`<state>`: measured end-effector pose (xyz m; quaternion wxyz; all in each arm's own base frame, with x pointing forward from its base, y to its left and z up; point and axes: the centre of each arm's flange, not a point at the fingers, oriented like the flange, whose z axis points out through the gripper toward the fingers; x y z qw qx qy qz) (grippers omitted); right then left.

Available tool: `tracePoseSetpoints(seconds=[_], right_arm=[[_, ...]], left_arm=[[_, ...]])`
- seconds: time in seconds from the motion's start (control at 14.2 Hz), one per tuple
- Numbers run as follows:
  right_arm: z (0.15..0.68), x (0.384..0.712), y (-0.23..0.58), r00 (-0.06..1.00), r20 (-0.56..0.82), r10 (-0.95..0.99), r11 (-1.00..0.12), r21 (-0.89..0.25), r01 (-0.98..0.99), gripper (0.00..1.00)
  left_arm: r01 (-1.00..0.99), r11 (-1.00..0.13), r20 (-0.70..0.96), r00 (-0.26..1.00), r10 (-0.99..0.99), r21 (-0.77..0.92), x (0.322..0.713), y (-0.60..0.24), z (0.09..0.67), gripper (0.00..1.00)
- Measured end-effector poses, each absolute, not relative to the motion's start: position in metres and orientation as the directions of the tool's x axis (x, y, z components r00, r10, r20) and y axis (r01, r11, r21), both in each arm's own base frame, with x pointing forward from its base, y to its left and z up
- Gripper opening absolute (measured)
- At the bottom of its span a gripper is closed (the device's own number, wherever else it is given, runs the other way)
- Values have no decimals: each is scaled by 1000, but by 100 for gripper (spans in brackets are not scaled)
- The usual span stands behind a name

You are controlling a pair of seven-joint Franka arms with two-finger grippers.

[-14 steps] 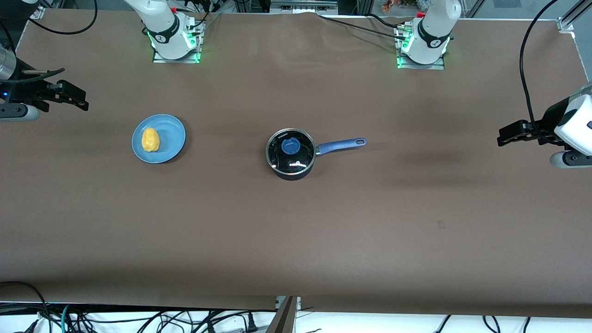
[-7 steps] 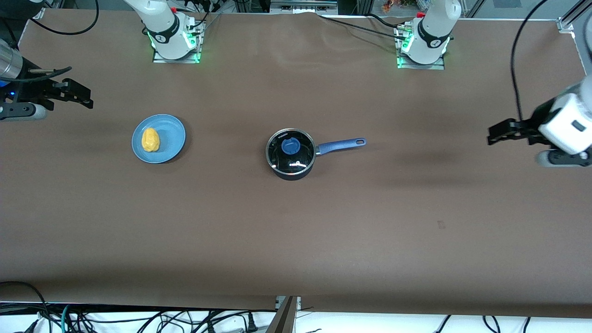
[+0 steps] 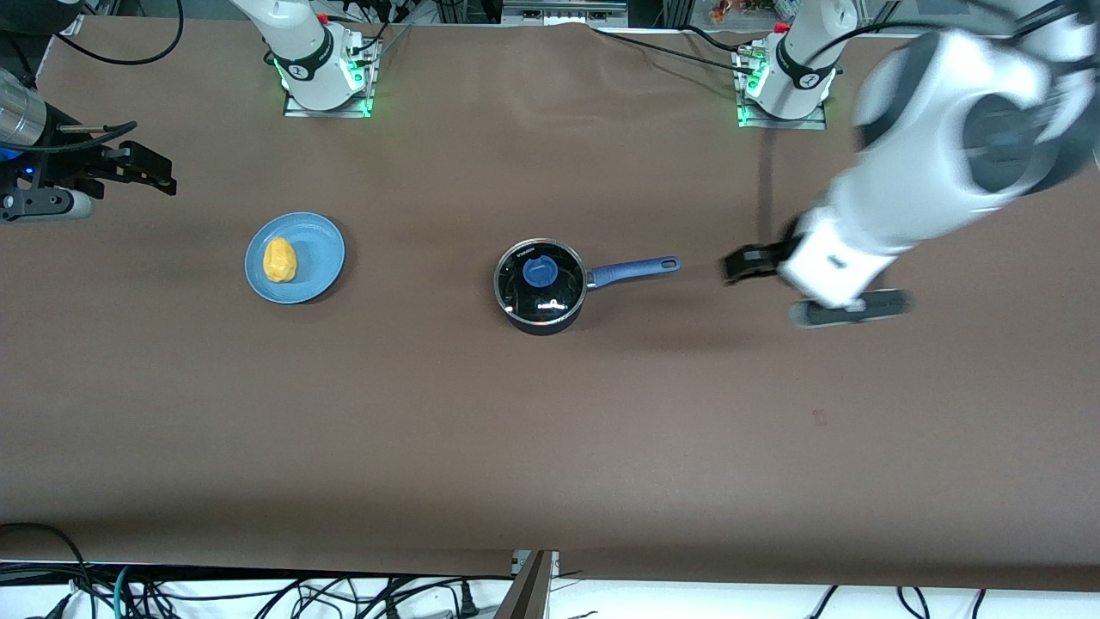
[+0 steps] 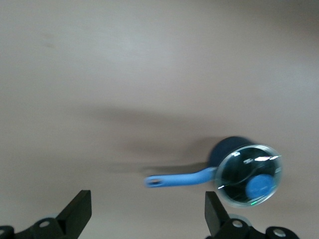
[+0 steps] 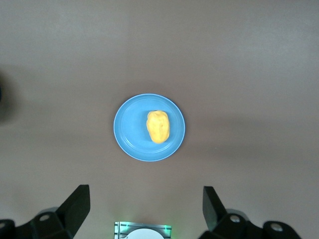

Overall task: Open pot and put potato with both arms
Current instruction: 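Lower the left gripper and grasp the blue knob of the lid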

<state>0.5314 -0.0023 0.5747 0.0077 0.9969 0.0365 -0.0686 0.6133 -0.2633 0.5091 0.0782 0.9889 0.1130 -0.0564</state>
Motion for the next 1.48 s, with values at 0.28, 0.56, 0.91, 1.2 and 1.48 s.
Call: tracePoseSetpoints(seconds=[0.28,0.56,0.91,1.2,1.48], right_arm=[[575,531,-2,988,-138,72,-997,10,74,100],[575,531,-2,988,-137,72,-997,10,74,100],[575,532,-2,988,-137,72,-997,10,74,100],[575,532,-2,988,-138,72,-997,9,74,100],[575,532,-2,988,-138,72,-997,9,74,100]], left_arm=[[328,-938,-112,942,316,110,591,-373,440,100],[339,-939,-85,939,334,59,542,-471,373,100],[285,-957,-48,958,283,47,512,-516,332,100],[262,-964,-15,965,262,47,500,-534,312,100],[254,-967,0,967,254,30,492,-542,302,100]])
